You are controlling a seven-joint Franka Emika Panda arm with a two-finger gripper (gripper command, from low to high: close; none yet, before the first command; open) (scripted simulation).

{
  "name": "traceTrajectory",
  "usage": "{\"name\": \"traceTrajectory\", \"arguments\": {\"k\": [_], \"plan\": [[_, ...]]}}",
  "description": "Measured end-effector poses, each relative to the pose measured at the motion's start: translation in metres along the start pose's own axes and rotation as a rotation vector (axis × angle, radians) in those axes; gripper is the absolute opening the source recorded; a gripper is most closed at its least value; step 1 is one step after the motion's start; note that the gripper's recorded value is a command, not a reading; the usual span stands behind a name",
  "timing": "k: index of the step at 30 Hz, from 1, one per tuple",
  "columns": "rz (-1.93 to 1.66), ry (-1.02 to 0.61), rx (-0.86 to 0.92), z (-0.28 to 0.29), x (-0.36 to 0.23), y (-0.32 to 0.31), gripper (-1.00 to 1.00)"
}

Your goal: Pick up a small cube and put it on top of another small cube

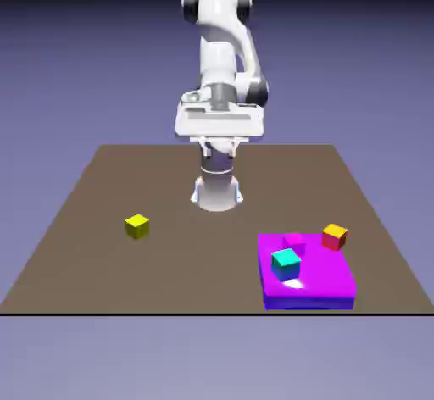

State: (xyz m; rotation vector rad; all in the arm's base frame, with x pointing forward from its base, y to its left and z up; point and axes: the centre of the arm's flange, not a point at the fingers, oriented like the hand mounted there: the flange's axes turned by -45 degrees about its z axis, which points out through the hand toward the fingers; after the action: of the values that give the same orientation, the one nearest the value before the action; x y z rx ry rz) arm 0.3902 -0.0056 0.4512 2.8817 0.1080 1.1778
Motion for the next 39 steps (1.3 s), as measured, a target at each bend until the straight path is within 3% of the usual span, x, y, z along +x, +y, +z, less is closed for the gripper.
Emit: {"name": "traceTrajectory", "arguments": {"k": [20, 39], "plan": [[-0.335, -0.34, 0.053, 0.061, -0.125, 0.144, 0.0], [-0.598, -0.529, 0.296, 0.055, -0.284, 0.226, 0.0]]}}
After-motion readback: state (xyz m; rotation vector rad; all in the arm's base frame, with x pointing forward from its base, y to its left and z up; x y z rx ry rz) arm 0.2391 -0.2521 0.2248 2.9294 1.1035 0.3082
